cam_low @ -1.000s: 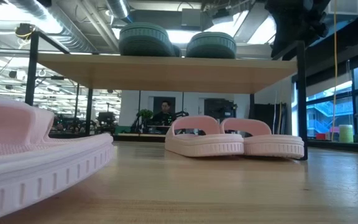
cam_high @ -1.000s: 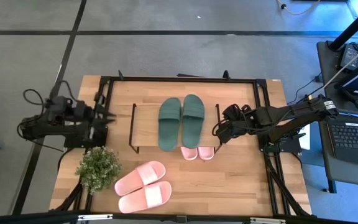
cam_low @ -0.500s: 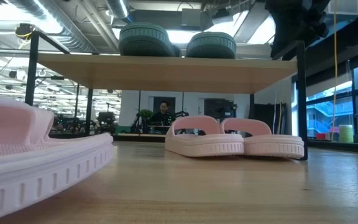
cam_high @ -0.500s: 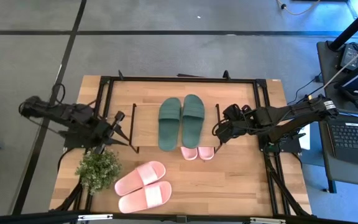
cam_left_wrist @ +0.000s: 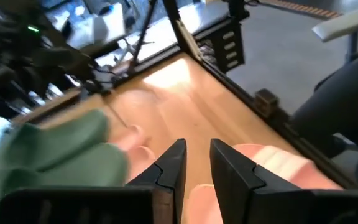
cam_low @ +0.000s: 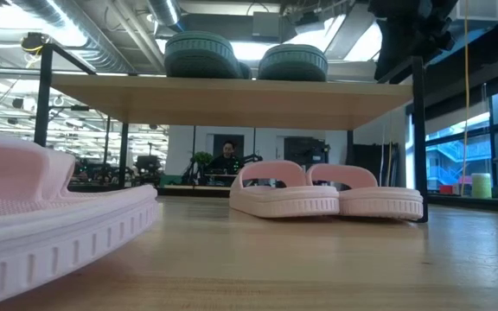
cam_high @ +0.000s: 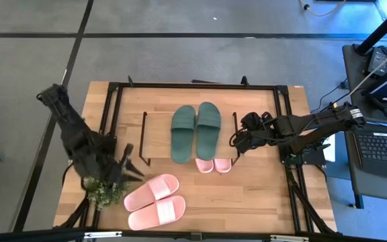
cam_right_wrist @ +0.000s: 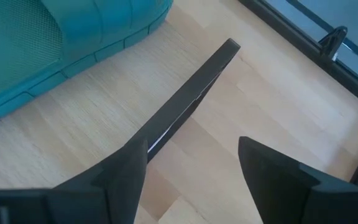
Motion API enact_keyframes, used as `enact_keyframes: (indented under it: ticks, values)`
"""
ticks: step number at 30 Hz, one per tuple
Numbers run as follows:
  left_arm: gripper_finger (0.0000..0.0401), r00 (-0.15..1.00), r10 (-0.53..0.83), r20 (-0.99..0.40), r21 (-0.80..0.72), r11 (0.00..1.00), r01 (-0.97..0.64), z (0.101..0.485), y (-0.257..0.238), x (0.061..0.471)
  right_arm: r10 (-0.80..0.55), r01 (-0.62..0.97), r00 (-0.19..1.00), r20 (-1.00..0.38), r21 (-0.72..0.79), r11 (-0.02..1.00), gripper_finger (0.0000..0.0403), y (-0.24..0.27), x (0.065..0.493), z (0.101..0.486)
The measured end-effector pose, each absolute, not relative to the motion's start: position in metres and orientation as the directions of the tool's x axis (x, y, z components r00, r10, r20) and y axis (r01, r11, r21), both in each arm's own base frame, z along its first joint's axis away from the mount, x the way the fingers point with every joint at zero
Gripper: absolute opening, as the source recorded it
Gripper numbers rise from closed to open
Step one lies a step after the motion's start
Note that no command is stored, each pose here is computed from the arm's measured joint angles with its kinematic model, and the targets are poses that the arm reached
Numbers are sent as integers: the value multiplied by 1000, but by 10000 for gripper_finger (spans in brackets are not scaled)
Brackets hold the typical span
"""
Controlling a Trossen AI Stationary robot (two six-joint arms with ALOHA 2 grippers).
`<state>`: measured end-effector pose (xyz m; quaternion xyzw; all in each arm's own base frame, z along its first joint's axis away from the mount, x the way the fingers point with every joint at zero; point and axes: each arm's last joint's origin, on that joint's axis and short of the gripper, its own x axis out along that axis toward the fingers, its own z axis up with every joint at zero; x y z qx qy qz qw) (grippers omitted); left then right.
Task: Pick and place slides into the shelf
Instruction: Put the pink slide under the shelf
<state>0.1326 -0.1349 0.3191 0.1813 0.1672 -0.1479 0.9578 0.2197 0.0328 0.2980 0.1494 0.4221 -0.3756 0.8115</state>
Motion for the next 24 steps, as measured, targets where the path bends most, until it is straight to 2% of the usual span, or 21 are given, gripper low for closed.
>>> enact_keyframes:
  ticks: [4, 9, 18, 21, 24]
  values:
    - [65, 872, -267, -410, 207, 904, 374, 307, -162, 137, -484, 736, 361, -797, -75, 673, 253, 33, 220, 298]
    - [65, 861, -336, -382, 78, 916, 393, 300, -187, 143, -484, 735, 362, -797, -75, 673, 253, 33, 220, 298]
    - [68, 847, -363, -388, 95, 898, 429, 293, -197, 149, -484, 736, 362, -797, -75, 673, 253, 33, 220, 298]
    - [89, 847, -363, -387, 121, 891, 437, 293, -196, 150, -484, 736, 362, -797, -74, 673, 253, 33, 220, 298]
    - [128, 839, -377, -392, 145, 875, 462, 293, -195, 152, -484, 736, 362, -797, -75, 673, 253, 33, 220, 298]
